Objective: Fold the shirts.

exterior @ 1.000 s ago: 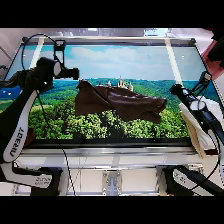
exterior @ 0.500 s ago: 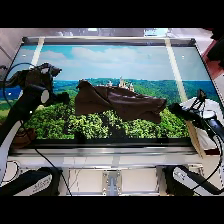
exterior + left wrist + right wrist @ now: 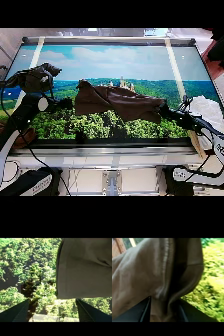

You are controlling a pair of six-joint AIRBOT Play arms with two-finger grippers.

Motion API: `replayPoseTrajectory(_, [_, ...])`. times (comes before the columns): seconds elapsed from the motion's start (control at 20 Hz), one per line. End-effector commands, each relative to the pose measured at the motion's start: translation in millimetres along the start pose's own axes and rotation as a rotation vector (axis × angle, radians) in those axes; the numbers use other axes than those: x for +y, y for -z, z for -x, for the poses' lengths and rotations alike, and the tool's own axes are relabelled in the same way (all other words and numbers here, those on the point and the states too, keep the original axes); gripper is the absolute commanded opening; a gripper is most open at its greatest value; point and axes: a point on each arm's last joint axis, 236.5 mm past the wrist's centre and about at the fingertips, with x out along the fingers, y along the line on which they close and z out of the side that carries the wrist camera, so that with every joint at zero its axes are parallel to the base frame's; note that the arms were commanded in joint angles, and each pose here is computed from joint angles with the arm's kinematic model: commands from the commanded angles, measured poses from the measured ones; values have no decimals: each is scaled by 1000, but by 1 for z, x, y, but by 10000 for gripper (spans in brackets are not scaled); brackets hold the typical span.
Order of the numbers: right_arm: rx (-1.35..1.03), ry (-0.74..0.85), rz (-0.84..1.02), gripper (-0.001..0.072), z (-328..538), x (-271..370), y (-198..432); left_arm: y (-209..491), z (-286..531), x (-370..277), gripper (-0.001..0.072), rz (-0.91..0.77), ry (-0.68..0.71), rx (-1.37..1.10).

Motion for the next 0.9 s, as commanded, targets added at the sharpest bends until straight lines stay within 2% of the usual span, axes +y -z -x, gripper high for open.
replayPoseTrajectory(0.0, [-3,1,-5,372,-11,0,4,1,0,-2,640,4,10,0])
replayPoseTrajectory(0.05, [-6,-2,-11,309,-10,1,3,1,0,-2,640,-3,9,3])
replayPoseTrajectory(0.1, [-5,-9,-17,139,-10,2,3,2,0,-2,640,-7,8,6])
replayPoseTrajectory(0.15, [-2,-20,-21,26,-10,5,4,2,0,-1,640,-13,8,7])
replayPoseTrajectory(0.3, [11,-87,52,29,-5,24,7,2,0,-2,640,-14,8,7])
replayPoseTrajectory(0.35, [0,-99,79,62,-1,30,4,3,0,-2,640,-13,10,7])
replayPoseTrajectory(0.45, [-44,-122,115,330,12,46,-6,3,0,-3,640,-10,13,8])
replayPoseTrajectory(0.5, [-63,-133,133,405,18,53,-10,3,0,-3,640,-10,13,8])
replayPoseTrajectory(0.7, [-59,-111,175,392,29,56,-8,7,0,-1,640,-11,7,25])
replayPoseTrajectory(0.85, [42,36,257,379,27,19,12,14,0,1,640,-31,-4,55])
